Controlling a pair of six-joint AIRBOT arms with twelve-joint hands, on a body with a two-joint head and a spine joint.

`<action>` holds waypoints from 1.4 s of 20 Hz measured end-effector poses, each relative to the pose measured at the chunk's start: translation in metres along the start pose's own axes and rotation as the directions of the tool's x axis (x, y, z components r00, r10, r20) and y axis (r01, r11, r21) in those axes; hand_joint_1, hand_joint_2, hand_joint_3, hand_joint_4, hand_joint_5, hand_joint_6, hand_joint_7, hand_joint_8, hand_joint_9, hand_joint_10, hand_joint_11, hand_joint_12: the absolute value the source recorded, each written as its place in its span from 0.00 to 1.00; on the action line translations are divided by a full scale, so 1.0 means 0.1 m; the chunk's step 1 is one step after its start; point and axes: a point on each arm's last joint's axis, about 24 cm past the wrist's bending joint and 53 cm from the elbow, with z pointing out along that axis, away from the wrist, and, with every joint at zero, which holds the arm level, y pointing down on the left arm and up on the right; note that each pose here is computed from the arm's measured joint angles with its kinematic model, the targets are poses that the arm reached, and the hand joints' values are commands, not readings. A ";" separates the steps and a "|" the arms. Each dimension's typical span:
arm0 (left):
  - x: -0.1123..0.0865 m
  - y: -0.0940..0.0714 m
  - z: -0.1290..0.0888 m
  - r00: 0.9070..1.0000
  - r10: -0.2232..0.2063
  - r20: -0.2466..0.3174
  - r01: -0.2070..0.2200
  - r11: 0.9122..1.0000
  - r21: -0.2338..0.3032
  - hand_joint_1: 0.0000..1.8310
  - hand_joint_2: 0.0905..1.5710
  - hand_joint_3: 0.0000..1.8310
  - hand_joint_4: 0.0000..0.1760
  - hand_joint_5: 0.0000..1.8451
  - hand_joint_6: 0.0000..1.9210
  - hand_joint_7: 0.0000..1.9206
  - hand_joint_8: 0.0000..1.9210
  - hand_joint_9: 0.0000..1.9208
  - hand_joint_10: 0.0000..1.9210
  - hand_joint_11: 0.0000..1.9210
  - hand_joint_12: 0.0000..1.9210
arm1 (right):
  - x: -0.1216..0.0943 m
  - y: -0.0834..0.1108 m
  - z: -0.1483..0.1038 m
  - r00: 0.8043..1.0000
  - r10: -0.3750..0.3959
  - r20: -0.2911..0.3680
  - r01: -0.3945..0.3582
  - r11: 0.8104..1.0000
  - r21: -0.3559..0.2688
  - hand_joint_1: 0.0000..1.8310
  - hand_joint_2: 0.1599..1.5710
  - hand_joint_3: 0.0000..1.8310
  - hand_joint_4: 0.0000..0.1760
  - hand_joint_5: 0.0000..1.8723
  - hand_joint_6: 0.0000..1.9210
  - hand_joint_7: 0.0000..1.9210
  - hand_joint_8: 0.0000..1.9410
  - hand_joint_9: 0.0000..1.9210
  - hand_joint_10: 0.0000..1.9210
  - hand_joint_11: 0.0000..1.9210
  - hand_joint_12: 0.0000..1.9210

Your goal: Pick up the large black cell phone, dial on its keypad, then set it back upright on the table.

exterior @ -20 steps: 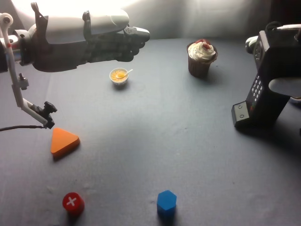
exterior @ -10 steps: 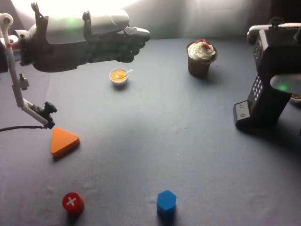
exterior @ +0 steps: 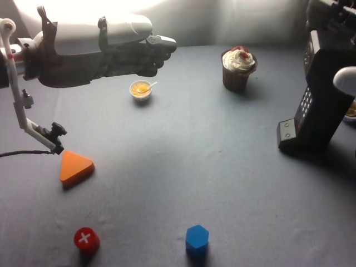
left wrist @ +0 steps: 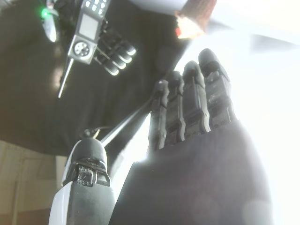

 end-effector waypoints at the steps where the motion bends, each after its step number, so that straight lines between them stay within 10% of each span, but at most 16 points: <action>1: 0.00 0.00 0.00 1.000 0.000 0.000 0.000 1.000 0.000 0.00 0.74 0.00 0.00 0.10 0.00 0.09 0.00 0.07 0.00 0.00 0.19 | 0.00 0.00 0.00 1.000 -0.001 0.000 0.001 1.000 0.000 0.25 0.55 0.00 0.43 0.00 0.00 0.00 0.00 0.00 0.00 0.00 0.00; 12: 0.03 0.05 0.00 1.000 0.003 -0.006 -0.003 1.000 -0.013 0.00 0.73 0.00 0.00 0.10 0.00 0.08 0.00 0.06 0.00 0.00 0.16 | -0.02 0.23 -0.35 0.998 -0.058 -0.001 0.058 0.997 0.045 0.09 0.50 0.00 0.51 0.00 0.00 0.00 0.00 0.00 0.00 0.00 0.00; 21: 0.21 0.09 0.06 0.999 -0.011 -0.044 0.010 1.000 -0.017 0.00 0.73 0.00 0.00 0.12 0.00 0.10 0.00 0.08 0.00 0.00 0.20 | -0.08 0.98 -0.98 0.969 -0.200 0.147 0.178 0.973 0.146 0.06 0.55 0.01 0.43 0.00 0.00 0.00 0.00 0.00 0.00 0.00 0.00; 28: 0.18 0.09 0.04 0.999 -0.008 -0.034 0.008 1.000 -0.021 0.00 0.72 0.00 0.00 0.12 0.00 0.11 0.00 0.09 0.00 0.00 0.23 | 0.04 1.11 -1.61 0.878 -0.280 0.388 0.127 0.917 0.377 0.09 0.55 0.01 0.38 0.00 0.00 0.00 0.00 0.00 0.00 0.02 0.01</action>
